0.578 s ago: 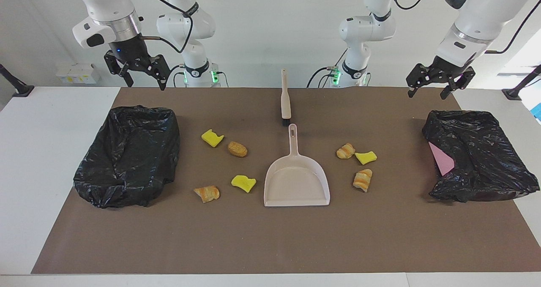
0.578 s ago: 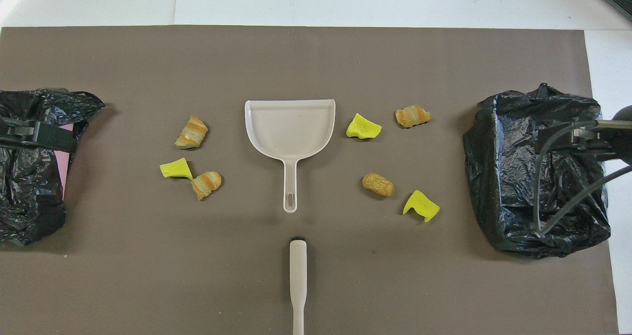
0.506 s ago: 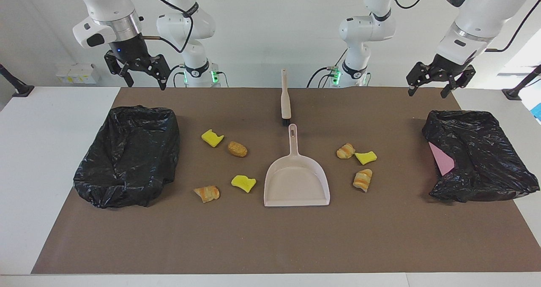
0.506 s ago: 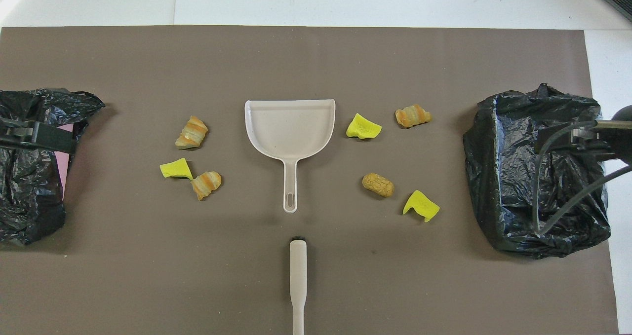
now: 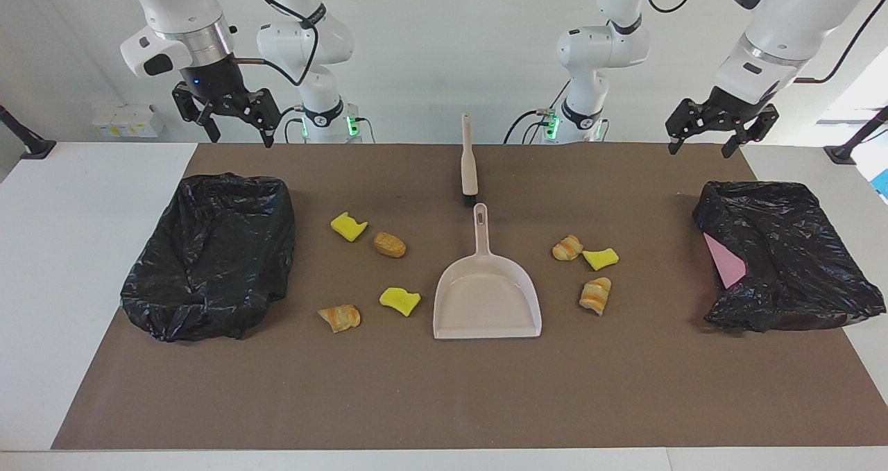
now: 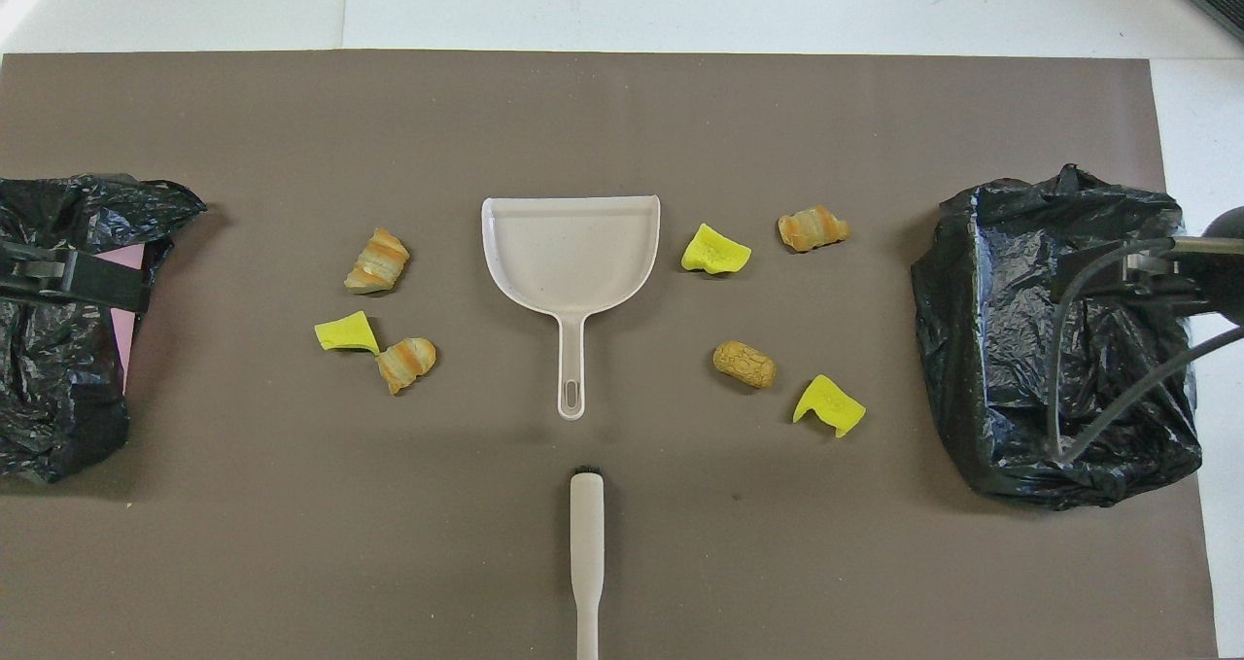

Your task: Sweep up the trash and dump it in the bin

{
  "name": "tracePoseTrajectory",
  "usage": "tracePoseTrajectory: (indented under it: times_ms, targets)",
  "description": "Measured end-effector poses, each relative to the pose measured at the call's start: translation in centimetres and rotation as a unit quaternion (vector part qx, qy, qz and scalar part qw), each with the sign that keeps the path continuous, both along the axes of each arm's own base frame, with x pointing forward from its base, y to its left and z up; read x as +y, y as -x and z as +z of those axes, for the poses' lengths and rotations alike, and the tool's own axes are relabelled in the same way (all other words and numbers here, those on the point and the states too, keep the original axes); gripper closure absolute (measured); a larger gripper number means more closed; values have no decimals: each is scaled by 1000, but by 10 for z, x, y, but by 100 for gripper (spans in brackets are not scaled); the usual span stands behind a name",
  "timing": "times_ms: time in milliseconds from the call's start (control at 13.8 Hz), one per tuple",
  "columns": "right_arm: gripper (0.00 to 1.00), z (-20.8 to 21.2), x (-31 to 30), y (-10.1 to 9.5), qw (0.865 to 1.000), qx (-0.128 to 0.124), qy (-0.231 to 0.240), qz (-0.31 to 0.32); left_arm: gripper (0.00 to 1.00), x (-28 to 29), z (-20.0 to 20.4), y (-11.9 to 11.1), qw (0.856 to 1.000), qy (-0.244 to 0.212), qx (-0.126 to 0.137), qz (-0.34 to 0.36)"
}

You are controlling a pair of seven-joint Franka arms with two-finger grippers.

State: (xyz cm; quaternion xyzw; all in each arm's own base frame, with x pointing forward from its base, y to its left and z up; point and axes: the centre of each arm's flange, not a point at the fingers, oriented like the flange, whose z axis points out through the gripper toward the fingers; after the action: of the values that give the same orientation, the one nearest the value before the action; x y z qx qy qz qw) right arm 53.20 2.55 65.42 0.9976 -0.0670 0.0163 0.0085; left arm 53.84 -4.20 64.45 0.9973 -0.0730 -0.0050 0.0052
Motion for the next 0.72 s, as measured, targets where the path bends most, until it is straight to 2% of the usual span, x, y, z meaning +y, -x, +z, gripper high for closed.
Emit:
tracePoseTrajectory:
  times_ms: [434,723]
  targets:
    - [0,0,0,0,1000,0,0,0,0,0,-4,1,1000,0,5,-2]
    - [0,0,0,0,1000,0,0,0,0,-6,-19,2,1000,-2,21,-7]
